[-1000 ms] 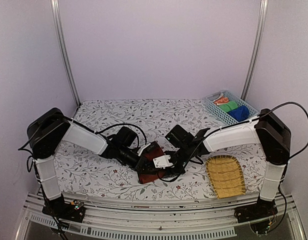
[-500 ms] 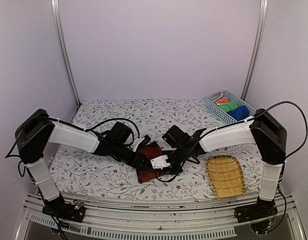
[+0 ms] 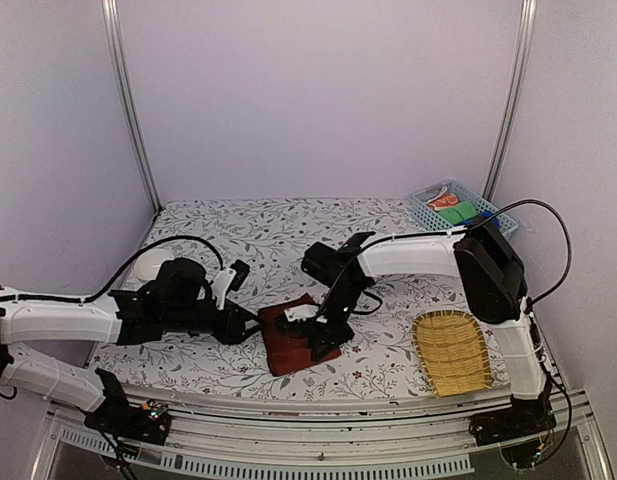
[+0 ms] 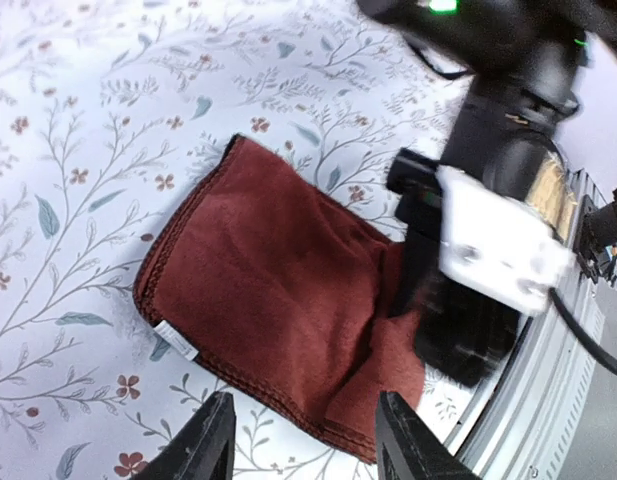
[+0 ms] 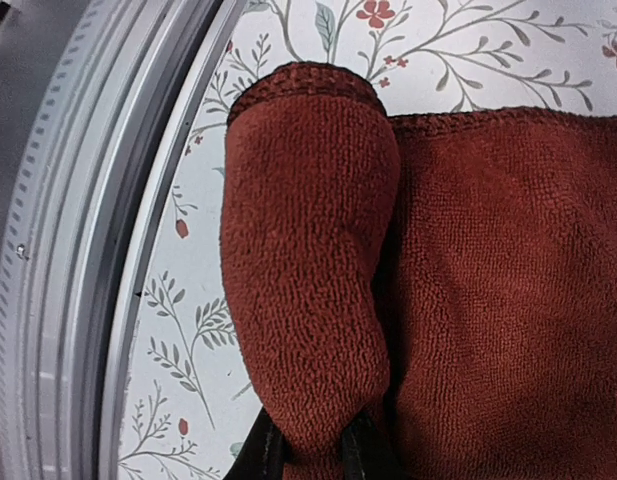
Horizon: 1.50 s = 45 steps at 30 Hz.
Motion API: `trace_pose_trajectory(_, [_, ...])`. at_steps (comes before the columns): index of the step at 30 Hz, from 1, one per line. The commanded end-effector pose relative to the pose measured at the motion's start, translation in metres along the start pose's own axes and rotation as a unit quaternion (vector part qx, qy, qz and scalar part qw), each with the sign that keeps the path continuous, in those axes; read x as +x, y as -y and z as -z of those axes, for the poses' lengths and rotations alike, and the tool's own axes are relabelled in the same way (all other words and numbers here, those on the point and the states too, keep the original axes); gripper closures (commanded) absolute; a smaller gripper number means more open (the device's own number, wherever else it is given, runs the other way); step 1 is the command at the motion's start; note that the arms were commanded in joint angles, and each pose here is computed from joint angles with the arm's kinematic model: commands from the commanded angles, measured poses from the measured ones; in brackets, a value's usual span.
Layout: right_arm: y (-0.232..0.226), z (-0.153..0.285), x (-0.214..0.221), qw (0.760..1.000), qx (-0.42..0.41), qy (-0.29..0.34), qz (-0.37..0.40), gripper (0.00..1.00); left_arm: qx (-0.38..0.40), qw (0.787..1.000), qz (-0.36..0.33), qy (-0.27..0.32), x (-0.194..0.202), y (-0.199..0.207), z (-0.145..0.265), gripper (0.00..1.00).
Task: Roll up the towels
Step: Roll the towel at the center of the board.
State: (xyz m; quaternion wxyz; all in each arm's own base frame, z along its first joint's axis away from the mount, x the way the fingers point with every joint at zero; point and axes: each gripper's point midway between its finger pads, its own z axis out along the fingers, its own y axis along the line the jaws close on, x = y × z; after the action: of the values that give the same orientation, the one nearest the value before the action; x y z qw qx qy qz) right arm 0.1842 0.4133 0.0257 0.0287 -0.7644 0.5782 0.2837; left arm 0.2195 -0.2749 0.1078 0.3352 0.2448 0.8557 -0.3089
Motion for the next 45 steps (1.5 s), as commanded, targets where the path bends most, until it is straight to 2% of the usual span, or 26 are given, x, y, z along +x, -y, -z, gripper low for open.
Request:
trace_pose_trajectory(1, [-0.029, -0.034, 0.063, 0.97, -0.154, -0.083, -0.169, 0.89, -0.033, 0.992, -0.092, 0.08, -0.012, 0.026, 0.028, 0.5])
trace_pose_trajectory(6, [0.002, -0.041, 0.066, 0.959, -0.165, -0.076, -0.217, 0.88, -0.058, 0.987, -0.141, 0.055, 0.011, 0.045, 0.036, 0.51])
trace_pose_trajectory(11, [0.009, -0.047, 0.064, 0.956, -0.164, -0.071, -0.231, 0.86, -0.071, 0.971, -0.227, 0.016, 0.026, 0.064, 0.029, 0.5])
trace_pose_trajectory(16, [0.009, -0.048, 0.062, 0.955, -0.17, -0.064, -0.234, 0.85, -0.08, 0.946, -0.313, -0.019, 0.032, 0.076, 0.0, 0.48])
trace_pose_trajectory(20, [0.009, -0.048, 0.064, 0.955, -0.169, -0.067, -0.236, 0.84, -0.107, 0.913, -0.387, -0.075, 0.045, 0.074, -0.039, 0.47])
trace_pose_trajectory(24, [0.009, -0.047, 0.063, 0.954, -0.171, -0.062, -0.239, 0.85, -0.161, 0.884, -0.424, -0.112, 0.053, 0.056, -0.065, 0.47])
trace_pose_trajectory(27, [0.009, -0.048, 0.063, 0.953, -0.174, -0.059, -0.241, 0.84, -0.157, 0.878, -0.436, -0.122, 0.059, 0.056, -0.077, 0.47])
trace_pose_trajectory(31, [0.007, -0.048, 0.063, 0.952, -0.177, -0.059, -0.243, 0.84, -0.158, 0.869, -0.445, -0.147, 0.071, 0.051, -0.086, 0.52])
trace_pose_trajectory(36, [0.006, -0.042, 0.058, 0.953, -0.178, -0.048, -0.241, 0.82, -0.16, 0.866, -0.447, -0.155, 0.074, 0.049, -0.091, 0.67])
trace_pose_trajectory(38, [0.007, -0.022, 0.048, 0.959, -0.165, -0.031, -0.228, 0.69, -0.162, 0.869, -0.438, -0.162, 0.074, 0.046, -0.092, 0.74])
trace_pose_trajectory(39, [0.007, -0.005, 0.04, 0.964, -0.155, -0.014, -0.215, 0.61, -0.155, 0.873, -0.43, -0.168, 0.076, 0.046, -0.092, 0.76])
trace_pose_trajectory(41, [0.007, 0.035, 0.024, 0.974, -0.129, 0.03, -0.182, 0.52, -0.128, 0.889, -0.406, -0.168, 0.074, 0.051, -0.091, 0.79])
trace_pose_trajectory(45, [0.009, 0.138, -0.006, 0.978, -0.057, 0.139, -0.142, 0.48, -0.06, 0.925, -0.323, -0.188, 0.072, 0.053, -0.088, 0.84])
